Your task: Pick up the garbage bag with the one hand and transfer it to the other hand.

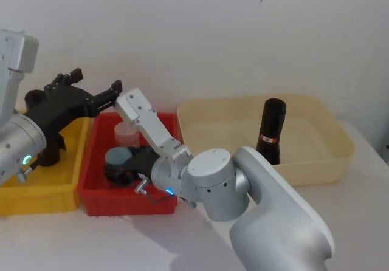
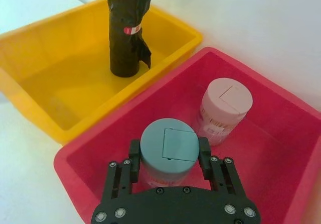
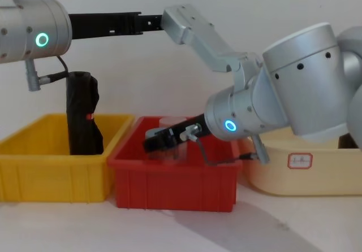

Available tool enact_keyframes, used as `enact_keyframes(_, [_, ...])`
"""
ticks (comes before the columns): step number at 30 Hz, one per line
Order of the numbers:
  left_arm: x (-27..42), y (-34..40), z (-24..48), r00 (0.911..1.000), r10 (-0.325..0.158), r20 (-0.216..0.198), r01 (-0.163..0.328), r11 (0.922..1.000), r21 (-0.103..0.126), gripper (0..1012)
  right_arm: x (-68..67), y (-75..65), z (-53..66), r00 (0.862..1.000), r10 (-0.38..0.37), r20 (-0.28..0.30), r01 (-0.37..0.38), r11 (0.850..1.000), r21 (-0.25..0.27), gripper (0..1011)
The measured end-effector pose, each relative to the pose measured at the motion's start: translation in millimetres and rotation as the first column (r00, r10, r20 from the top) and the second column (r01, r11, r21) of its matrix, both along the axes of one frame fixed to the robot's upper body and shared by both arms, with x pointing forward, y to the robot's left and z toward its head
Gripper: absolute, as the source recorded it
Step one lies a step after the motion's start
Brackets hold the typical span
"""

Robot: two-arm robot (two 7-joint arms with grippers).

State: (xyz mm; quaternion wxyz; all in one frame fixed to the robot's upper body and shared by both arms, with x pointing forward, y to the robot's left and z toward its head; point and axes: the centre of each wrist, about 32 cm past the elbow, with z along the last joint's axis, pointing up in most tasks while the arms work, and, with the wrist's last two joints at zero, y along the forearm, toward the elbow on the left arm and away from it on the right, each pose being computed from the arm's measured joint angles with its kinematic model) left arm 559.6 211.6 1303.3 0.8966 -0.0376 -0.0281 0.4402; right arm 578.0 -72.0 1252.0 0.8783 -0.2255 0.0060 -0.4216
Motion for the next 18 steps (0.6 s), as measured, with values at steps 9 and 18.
enact_keyframes(9, [0.0, 0.0, -0.1, 1.0, 0.0, 0.0, 0.0, 1.0, 0.0, 1001, 0.0, 0.1, 7.4, 1.0, -0.017, -0.001, 0.017, 0.999, 0.036, 667])
enact_keyframes(18, [0.0, 0.0, 0.0, 1.0, 0.0, 0.0, 0.0, 1.0, 0.0, 1001, -0.6, -5.4, 18.2, 0.998, -0.062, 0.024, 0.06, 0.994, 0.094, 666])
